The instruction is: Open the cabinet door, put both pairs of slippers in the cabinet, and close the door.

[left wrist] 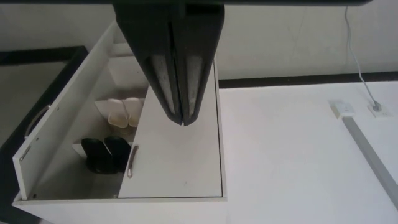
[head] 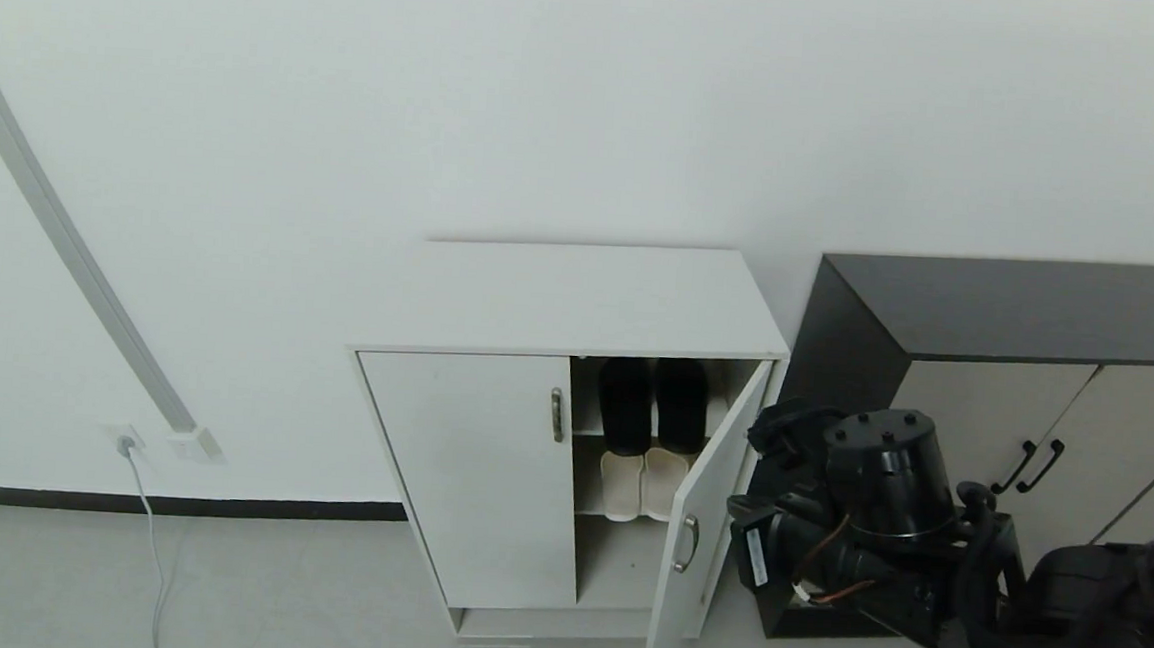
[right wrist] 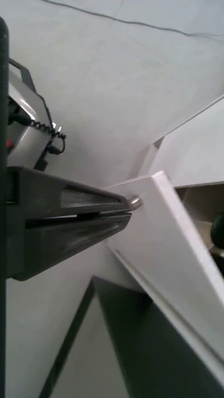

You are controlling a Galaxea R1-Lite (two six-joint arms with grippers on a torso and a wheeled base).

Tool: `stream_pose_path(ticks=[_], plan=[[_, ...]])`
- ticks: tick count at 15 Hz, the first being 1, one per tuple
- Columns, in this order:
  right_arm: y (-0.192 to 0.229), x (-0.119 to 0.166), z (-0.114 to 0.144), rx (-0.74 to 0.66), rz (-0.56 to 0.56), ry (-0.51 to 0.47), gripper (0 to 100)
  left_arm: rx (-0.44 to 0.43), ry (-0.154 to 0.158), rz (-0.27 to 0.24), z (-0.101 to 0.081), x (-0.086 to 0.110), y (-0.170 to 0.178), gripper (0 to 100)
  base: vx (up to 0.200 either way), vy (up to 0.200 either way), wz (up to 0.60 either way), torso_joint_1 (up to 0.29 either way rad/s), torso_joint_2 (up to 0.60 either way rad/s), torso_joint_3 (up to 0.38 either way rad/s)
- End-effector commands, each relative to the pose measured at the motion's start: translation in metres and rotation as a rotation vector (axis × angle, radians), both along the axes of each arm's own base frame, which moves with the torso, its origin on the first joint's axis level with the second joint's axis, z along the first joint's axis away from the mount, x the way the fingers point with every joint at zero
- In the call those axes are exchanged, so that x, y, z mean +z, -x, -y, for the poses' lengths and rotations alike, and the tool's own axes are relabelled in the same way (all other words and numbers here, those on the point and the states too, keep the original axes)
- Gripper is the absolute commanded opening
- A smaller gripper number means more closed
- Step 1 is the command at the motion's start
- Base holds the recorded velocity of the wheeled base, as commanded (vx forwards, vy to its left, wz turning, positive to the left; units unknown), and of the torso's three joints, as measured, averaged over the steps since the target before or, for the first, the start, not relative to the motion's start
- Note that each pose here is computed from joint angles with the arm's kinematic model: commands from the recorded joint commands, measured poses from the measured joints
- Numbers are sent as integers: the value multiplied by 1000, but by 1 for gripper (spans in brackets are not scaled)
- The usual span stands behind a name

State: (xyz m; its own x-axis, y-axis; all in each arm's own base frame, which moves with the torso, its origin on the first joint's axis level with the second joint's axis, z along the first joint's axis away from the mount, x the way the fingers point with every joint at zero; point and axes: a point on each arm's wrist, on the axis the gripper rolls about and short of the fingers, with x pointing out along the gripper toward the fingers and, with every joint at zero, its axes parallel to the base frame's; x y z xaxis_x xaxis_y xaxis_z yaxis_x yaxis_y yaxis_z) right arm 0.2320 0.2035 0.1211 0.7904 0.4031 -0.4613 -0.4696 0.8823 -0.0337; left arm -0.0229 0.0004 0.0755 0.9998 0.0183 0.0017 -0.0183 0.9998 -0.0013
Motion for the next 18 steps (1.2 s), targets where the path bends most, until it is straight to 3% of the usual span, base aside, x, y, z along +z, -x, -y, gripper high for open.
stream_pose_path(ticks=[1,4,8,18], plan=[[10,-2,10,-3,-17,9,0,0,0,-2,0,0,0,0,200,0,0,-2,-2,2],[19,-12,18,-3,-35,19,0,0,0,0,0,0,0,0,200,0,0,-6,-1,5],[25,-30,23,8,-49,14,0,0,2,0,0,0,0,0,0,0,0,0,0,0],[-12,-76,-4,15,-45,-6,0,3,0,0,0,0,0,0,0,0,0,0,0,0]])
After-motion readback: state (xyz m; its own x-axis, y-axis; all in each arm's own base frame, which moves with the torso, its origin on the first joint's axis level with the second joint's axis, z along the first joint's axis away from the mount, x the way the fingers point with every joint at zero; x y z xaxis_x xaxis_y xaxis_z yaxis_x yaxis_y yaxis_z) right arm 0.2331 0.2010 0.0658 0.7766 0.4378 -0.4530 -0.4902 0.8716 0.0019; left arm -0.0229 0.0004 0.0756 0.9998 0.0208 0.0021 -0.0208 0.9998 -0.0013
